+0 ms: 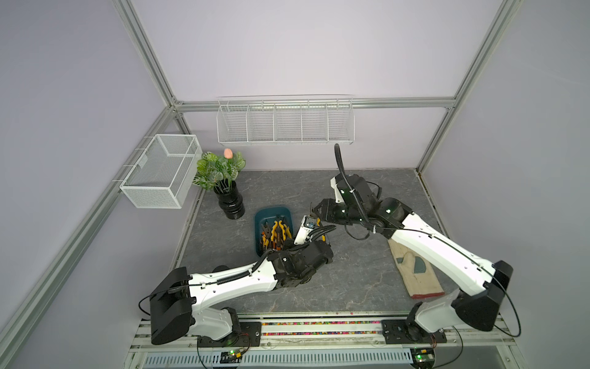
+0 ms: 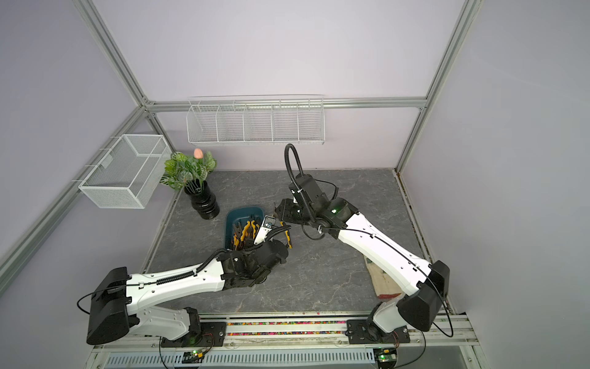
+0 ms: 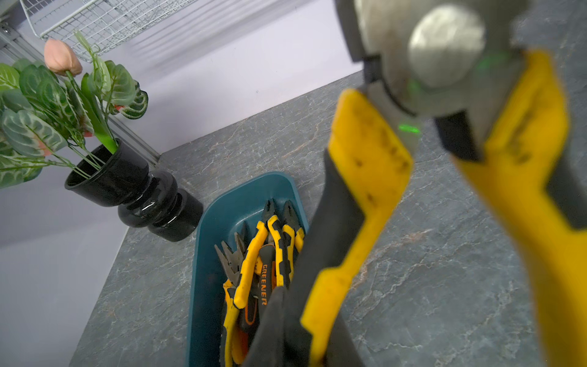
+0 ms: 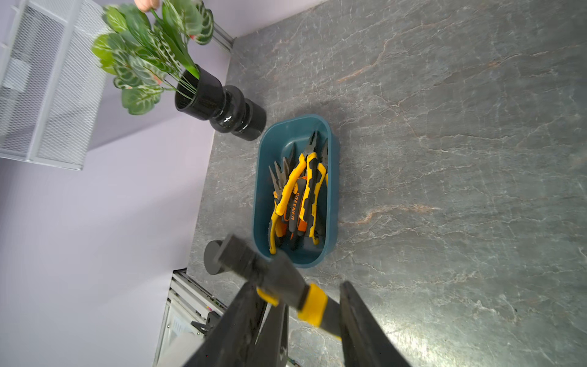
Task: Take the pliers out of the storage box
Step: Pick up the pliers from the storage box.
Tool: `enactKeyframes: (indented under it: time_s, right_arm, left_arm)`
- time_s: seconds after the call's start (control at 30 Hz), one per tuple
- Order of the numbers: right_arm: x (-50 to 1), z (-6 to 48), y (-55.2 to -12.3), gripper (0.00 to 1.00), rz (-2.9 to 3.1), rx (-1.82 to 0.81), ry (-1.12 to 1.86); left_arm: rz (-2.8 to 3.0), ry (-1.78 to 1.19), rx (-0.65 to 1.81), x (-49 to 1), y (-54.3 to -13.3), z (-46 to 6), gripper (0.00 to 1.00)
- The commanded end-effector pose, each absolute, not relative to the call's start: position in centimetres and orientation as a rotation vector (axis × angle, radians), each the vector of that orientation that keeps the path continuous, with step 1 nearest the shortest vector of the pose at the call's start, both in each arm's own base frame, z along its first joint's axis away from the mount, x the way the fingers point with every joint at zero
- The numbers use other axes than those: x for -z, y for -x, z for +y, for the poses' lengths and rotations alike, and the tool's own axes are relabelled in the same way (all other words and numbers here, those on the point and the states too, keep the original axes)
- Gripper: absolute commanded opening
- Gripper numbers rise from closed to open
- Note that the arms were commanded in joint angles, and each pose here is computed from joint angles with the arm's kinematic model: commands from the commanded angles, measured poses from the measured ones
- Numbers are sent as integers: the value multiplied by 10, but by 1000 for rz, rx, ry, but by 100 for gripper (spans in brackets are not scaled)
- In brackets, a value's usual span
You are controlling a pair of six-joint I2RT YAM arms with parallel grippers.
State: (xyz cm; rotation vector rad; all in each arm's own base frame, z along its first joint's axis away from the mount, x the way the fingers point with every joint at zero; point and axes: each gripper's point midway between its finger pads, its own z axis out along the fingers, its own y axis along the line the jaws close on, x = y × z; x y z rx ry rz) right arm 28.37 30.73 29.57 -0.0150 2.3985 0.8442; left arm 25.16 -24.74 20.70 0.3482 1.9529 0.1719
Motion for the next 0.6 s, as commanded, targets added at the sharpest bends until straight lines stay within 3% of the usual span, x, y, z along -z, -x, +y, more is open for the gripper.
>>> enactKeyframes:
  time_s: [0.0,0.17,0.4,0.57]
  right_arm:
    - [-302,286,-279,47,2336,-818,-75]
    - [-301,267,-274,48,2252,-808,-110]
    - [-340,303,-270,54,2173,-965,71]
    - [-344,317,-279,55,2205,-927,93]
  left_arm:
    - [1897,-149,-24,-241,-252,-238,0]
    - [1893,-149,-2,-253,-251,-236,0]
    - [1910,-180,-19,-246,-252,-242,0]
    - [1923,-186,-5,-242,-252,-246,0]
